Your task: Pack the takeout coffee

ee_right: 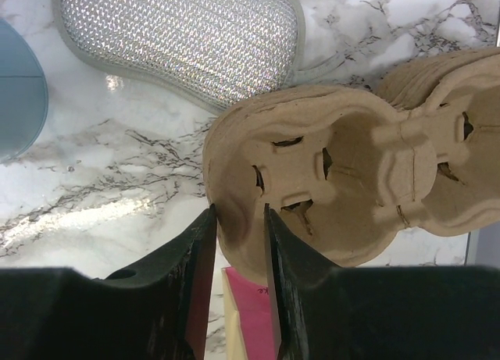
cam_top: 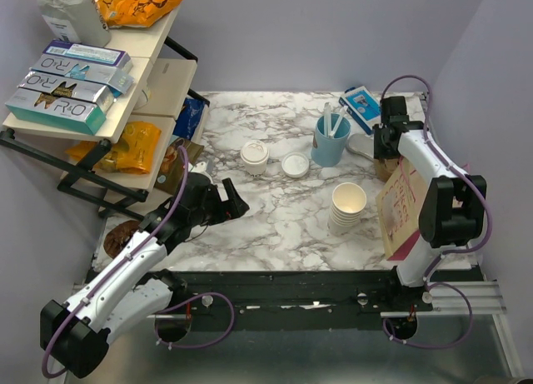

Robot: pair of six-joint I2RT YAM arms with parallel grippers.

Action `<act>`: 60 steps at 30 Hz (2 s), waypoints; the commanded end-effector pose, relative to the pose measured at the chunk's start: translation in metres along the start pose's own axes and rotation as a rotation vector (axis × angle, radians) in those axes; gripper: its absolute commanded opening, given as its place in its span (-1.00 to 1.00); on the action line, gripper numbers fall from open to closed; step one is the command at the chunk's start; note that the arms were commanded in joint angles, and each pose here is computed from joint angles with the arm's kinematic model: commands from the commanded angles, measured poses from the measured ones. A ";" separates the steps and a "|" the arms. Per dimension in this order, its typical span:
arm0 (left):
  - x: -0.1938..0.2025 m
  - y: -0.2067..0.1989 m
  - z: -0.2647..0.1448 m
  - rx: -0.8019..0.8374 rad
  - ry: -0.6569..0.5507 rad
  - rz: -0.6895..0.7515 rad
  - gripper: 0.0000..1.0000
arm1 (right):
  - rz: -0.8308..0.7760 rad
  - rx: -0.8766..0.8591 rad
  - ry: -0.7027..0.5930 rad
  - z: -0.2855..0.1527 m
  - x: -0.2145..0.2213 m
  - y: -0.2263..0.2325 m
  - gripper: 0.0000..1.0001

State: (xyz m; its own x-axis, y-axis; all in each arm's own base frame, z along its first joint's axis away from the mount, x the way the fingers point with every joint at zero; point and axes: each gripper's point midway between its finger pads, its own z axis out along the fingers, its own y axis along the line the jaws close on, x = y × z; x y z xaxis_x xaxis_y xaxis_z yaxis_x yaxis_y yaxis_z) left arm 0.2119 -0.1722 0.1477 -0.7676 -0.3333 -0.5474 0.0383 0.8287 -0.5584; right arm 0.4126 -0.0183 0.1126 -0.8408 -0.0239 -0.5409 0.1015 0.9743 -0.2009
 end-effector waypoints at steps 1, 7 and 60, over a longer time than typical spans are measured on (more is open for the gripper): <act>-0.007 -0.005 -0.003 0.016 -0.016 0.011 0.98 | 0.016 -0.059 0.013 0.002 0.000 0.006 -0.23; -0.006 -0.006 -0.002 0.021 -0.013 0.013 0.98 | 0.020 -0.079 0.012 0.001 0.001 0.008 -0.23; -0.003 -0.016 -0.003 0.080 0.011 0.024 0.98 | 0.108 -0.280 0.104 -0.029 -0.001 0.028 -0.95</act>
State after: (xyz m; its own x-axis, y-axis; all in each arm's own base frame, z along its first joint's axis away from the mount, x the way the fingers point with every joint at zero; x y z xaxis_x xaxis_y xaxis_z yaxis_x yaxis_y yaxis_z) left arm 0.2087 -0.1790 0.1460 -0.7917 -0.3121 -0.5251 0.0602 0.8156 -0.5755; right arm 0.4041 0.0005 0.1287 -0.8577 0.0211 -0.5137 0.0424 0.9987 -0.0298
